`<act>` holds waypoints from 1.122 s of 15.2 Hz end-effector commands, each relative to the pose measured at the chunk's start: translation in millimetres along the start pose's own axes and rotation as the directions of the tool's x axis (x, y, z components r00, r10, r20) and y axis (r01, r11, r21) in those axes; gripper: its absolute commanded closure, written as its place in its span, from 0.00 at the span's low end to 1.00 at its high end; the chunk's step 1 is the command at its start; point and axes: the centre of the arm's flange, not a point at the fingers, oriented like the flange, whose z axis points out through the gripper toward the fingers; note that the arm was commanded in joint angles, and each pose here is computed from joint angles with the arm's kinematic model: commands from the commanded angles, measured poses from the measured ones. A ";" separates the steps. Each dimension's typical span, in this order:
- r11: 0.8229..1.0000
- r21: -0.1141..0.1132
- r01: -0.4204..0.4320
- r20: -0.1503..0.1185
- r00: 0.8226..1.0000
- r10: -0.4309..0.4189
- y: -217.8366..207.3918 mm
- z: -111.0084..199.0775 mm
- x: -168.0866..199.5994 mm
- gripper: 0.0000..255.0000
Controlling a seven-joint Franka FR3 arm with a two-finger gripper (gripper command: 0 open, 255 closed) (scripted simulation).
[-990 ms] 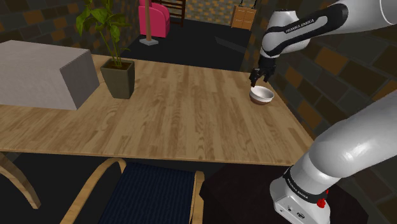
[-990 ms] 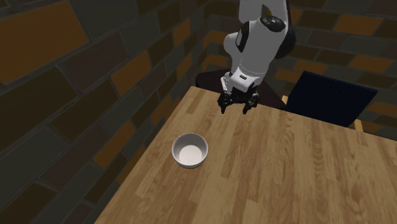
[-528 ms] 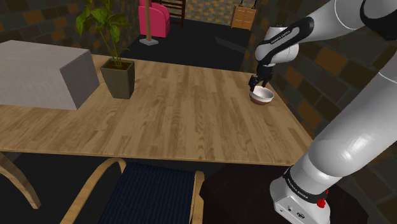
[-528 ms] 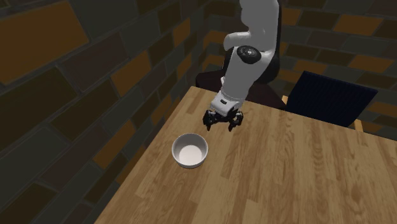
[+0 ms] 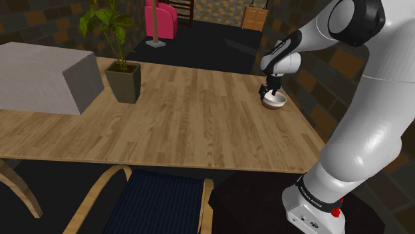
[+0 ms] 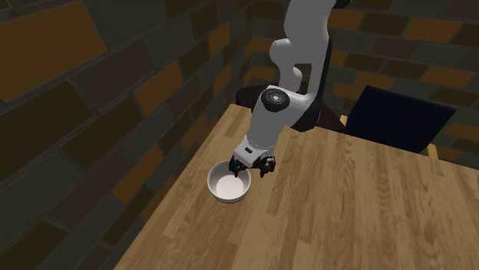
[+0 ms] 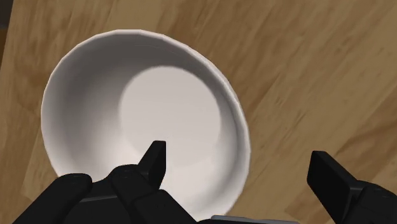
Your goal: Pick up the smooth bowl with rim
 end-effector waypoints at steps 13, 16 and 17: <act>1.000 0.000 0.000 -0.001 1.000 0.000 -3.9 34.5 0.2 1.00; 1.000 0.000 0.000 -0.001 1.000 0.000 -3.9 34.5 0.2 1.00; 1.000 0.000 0.000 0.000 1.000 0.000 -4.1 34.6 -0.3 1.00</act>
